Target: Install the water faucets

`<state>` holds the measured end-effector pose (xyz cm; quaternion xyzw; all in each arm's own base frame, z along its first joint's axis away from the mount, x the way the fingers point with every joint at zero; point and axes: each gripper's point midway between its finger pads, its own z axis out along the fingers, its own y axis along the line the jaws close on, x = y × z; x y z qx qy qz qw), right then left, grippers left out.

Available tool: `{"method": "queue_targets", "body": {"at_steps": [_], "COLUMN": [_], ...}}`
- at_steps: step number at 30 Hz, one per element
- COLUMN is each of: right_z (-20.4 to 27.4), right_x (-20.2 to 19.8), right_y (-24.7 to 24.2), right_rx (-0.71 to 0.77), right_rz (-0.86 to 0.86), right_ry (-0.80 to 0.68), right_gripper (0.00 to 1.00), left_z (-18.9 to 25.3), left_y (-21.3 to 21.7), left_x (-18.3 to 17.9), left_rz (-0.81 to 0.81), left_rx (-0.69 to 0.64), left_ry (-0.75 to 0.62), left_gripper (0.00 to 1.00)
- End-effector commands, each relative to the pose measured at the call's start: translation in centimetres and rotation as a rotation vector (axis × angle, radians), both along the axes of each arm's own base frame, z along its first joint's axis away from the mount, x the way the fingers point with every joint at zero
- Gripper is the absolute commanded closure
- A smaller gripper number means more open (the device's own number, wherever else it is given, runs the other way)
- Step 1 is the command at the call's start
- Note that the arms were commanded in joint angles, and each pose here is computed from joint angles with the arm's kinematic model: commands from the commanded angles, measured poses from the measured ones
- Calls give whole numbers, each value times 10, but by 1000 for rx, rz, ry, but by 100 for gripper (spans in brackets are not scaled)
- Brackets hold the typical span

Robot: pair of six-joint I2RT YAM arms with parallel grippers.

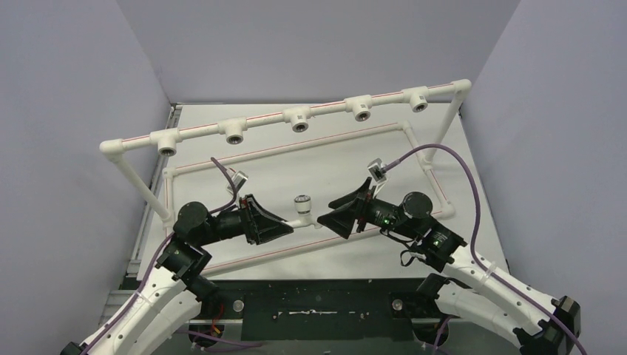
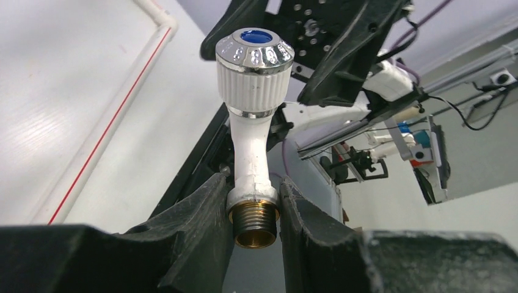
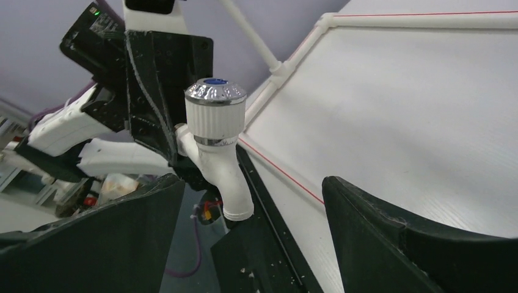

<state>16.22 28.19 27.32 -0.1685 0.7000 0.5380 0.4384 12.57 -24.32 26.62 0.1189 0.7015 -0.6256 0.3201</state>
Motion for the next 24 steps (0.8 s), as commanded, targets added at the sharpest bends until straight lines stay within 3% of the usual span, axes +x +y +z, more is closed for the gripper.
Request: {"method": "queue_targets", "body": {"at_steps": [1, 9, 21, 24], "right_z": [34, 57, 63, 62], "right_x": [-37, -55, -53, -52], "right_y": [11, 21, 31, 32], "right_rx": [112, 210, 210, 202], "right_rz": [247, 396, 440, 441], "right_ry": [-75, -88, -102, -110], "right_gripper": [14, 24, 48, 50], "left_z": [52, 61, 60, 59], "left_y": [0, -1, -3, -4], "left_x": [-20, -27, -26, -26], "left_rz": [-92, -140, -154, -157], "left_rx": [-163, -214, -221, -222], "left_ry": [-153, -165, -165, -161], "left_gripper": [100, 100, 100, 100]}}
